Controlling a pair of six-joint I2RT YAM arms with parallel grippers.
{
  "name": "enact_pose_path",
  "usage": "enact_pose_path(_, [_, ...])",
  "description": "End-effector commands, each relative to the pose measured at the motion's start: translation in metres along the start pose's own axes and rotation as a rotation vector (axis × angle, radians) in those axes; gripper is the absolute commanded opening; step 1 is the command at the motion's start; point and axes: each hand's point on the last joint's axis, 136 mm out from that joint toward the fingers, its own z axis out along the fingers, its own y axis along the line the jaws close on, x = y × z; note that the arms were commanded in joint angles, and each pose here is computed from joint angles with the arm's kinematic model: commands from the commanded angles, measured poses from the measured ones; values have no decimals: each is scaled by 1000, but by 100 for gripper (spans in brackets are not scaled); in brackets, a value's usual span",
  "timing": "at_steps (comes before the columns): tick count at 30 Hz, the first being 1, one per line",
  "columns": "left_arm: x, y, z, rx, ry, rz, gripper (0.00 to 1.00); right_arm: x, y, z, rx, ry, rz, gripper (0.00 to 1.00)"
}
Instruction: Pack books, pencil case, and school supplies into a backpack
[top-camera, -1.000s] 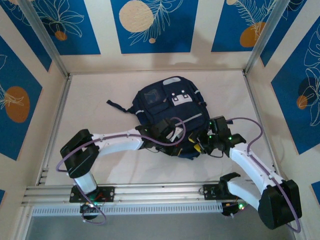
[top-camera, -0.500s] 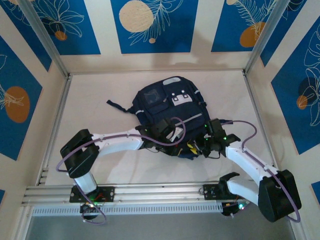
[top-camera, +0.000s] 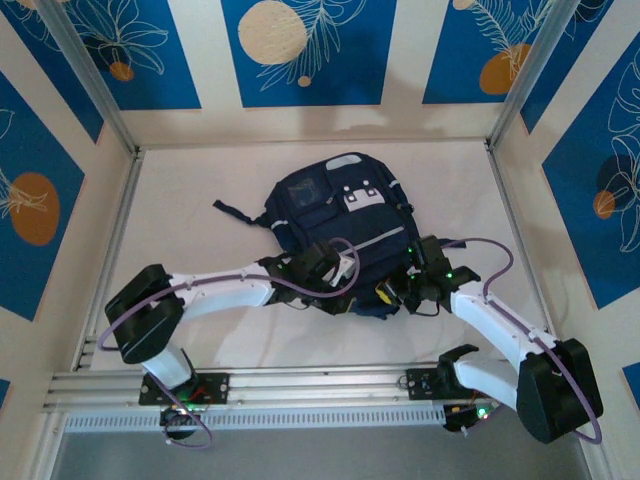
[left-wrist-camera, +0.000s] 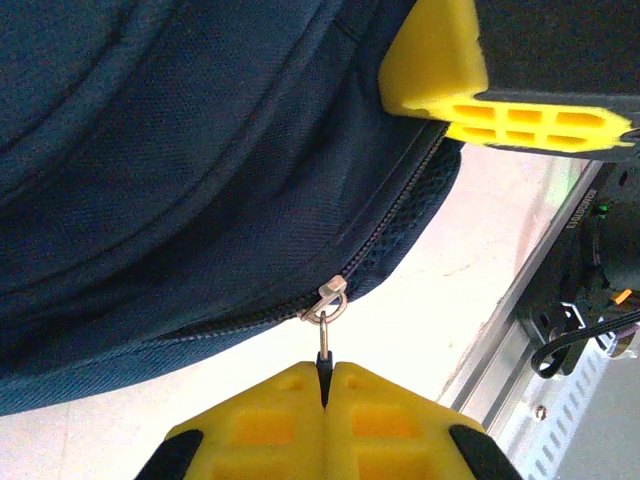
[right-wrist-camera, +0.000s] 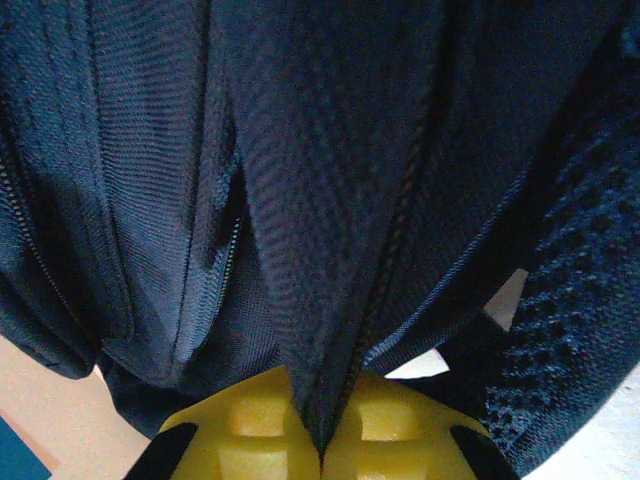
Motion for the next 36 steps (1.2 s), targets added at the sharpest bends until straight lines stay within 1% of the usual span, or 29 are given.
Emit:
enact_pose_path(1, [18,10,-9,-30,53,-10,0,-6,-8,-8,34,-42,-7,0])
enact_pose_path(10, [25,25,-15,-72,58,-15,0,-13,-10,-15,49,-55,-42,0])
enact_pose_path(14, [30,31,-21,-83,54,-23,0,-21,-10,-19,84,-64,-76,0])
enact_pose_path(17, [35,36,-24,-92,51,-33,0,-30,-9,-23,108,-76,-86,0])
enact_pose_path(19, [38,39,-26,-98,54,-37,0,-38,-8,-24,109,-79,-79,2])
enact_pose_path(23, [36,42,-25,-101,48,-41,0,-54,-4,-29,103,-95,-58,4])
enact_pose_path(24, [33,40,-24,-96,45,-39,0,-56,-2,-29,93,-93,-53,6])
enact_pose_path(25, [30,39,-23,-91,42,-39,0,-57,2,-30,79,-89,-50,10])
enact_pose_path(26, [27,37,-21,-85,40,-34,0,-57,6,-31,66,-86,-46,16])
enact_pose_path(28, [20,32,-16,-67,43,-35,0,-54,11,-34,46,-74,-29,33])
enact_pose_path(30, [13,27,-13,-49,40,-35,0,-49,14,-39,34,-65,5,44])
enact_pose_path(31, [10,24,-11,-41,39,-35,0,-45,13,-42,33,-60,26,48])
enact_pose_path(33, [5,20,-9,-30,35,-37,0,-36,11,-47,30,-45,65,52])
enact_pose_path(36, [2,14,-9,-11,26,-40,0,-15,8,-53,20,12,147,54])
